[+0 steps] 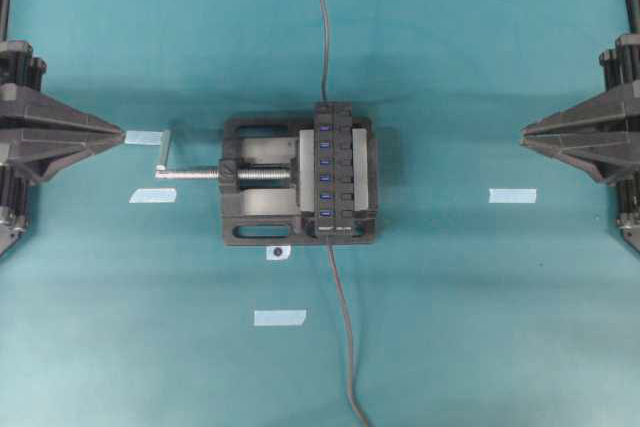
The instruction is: Insert the USB into the front port of the fixed hub.
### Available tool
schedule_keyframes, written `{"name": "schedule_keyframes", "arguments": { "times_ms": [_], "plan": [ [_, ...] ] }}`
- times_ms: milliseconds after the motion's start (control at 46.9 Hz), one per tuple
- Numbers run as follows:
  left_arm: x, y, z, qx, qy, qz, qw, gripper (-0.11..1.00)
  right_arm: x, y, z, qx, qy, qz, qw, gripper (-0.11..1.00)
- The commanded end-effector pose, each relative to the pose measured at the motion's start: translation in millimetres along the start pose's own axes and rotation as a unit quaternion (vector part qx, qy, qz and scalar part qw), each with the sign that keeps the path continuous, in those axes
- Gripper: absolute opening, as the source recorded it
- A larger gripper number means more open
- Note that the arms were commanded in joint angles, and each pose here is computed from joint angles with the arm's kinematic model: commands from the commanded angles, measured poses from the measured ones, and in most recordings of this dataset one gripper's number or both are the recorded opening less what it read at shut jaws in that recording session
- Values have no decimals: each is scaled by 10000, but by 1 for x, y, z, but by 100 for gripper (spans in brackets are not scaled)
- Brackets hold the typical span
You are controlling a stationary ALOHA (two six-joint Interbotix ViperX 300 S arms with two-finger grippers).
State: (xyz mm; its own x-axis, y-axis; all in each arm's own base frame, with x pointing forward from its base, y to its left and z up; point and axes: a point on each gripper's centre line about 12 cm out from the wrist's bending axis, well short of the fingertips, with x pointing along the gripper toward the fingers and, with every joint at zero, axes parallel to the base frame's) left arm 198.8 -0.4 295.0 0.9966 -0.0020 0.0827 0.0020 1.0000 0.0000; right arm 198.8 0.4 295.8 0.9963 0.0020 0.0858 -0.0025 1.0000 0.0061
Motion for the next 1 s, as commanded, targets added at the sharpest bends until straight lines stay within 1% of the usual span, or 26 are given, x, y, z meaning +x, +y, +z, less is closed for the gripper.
{"name": "schedule_keyframes", "arguments": {
  "times_ms": [0, 43, 107, 128, 170, 256, 384, 511, 575, 661, 746, 852, 980],
  "plan": [
    [5, 1, 2, -138, 8, 13, 9999, 13, 2, -5, 3, 65, -32, -120, 9999, 16],
    [6, 2, 3, -205, 30, 46, 9998, 11, 2, -8, 2, 253, 9, -234, 9994, 14],
    [9, 3, 4, -265, 68, 61, 9996, 1, 2, -14, 2, 531, 102, -399, 9977, 5],
    [10, 3, 4, -280, 75, 64, 9996, 0, 2, -16, 2, 606, 149, -458, 9970, 3],
    [12, 3, 6, -273, 98, 63, 9996, 0, 3, -19, 1, 653, 256, -529, 9961, 1],
    [15, 3, 8, -273, 205, 68, 9994, 0, 4, -21, 2, 617, 445, -579, 9954, -1],
    [18, 3, 10, -259, 420, 69, 9988, 0, 6, -26, 5, 511, 604, -677, 9946, -2],
    [18, 2, 12, -252, 566, 68, 9981, 0, 14, -30, 5, 504, 860, -770, 9920, -2],
    [18, 2, 15, -244, 535, 67, 9982, 0, 20, -33, 2, 523, 1116, -805, 9891, -2],
    [18, 2, 21, -213, 482, 63, 9986, 0, 32, -35, -4, 543, 1578, -827, 9825, -2],
    [18, 2, 23, -160, 490, 61, 9987, 0, 43, -37, -10, 536, 1896, -836, 9768, -2],
    [18, 3, 19, -99, 666, 63, 9977, 0, 53, -40, -18, 490, 2154, -868, 9714, -2],
    [16, 3, 9, -70, 1064, 72, 9943, 0, 62, -49, -28, 456, 2369, -988, 9654, -2]
  ]
}}
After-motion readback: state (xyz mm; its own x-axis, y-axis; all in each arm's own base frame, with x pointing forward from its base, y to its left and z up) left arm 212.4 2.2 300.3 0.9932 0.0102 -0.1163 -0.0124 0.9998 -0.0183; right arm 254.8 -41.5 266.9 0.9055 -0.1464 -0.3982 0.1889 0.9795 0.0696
